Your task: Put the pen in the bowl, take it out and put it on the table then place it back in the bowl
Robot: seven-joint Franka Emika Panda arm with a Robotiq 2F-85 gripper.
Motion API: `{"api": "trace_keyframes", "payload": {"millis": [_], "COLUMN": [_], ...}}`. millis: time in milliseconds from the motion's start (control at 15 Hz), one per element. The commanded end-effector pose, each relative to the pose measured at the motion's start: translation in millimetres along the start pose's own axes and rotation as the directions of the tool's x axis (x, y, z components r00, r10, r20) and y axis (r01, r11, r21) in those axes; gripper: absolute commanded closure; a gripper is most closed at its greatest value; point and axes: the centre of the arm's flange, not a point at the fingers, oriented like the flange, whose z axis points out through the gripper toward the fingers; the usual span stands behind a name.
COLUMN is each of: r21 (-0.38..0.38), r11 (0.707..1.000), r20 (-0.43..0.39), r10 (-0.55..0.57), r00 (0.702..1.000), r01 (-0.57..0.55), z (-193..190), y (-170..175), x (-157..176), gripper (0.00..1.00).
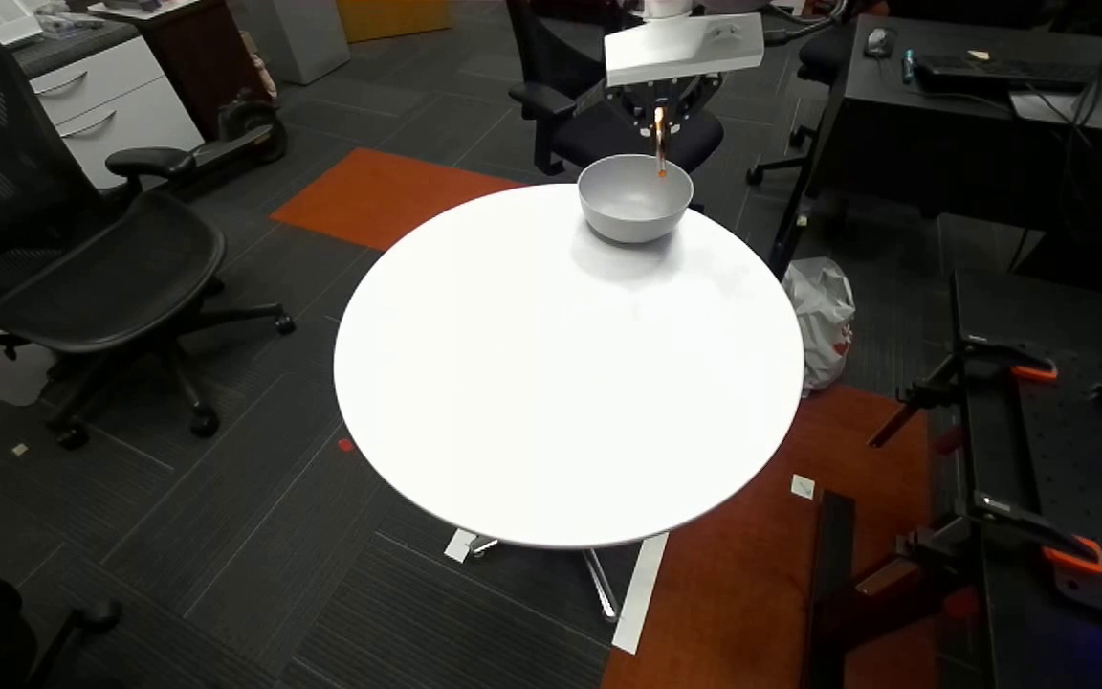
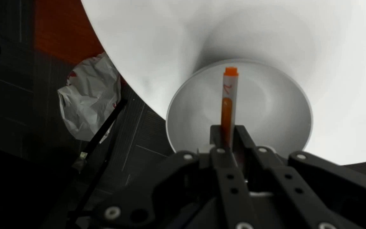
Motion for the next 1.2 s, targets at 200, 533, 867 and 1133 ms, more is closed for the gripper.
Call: {"api": "trace_keyframes", "payload": {"millis": [200,533,867,1133], "r21": [0.006,0.040,0.068,0.067], "r11": [1.000,0.999,0.998,0.998], "r20": [-0.007,-0.040,-0.052,-0.052], "r10": [0.014,0.023,0.024,0.023], "r00": [1.000,0.999,0.998,0.998], "r01": [-0.014,-0.021,-0.020,-0.020], "z": [8.6,17.7,27.4,30.9], "y": [15.3,7.2,-1.0,-3.3], "x": [28.5,33.8,32.4,31.4], "gripper": [0.97,0.97,0.56,0.25]}}
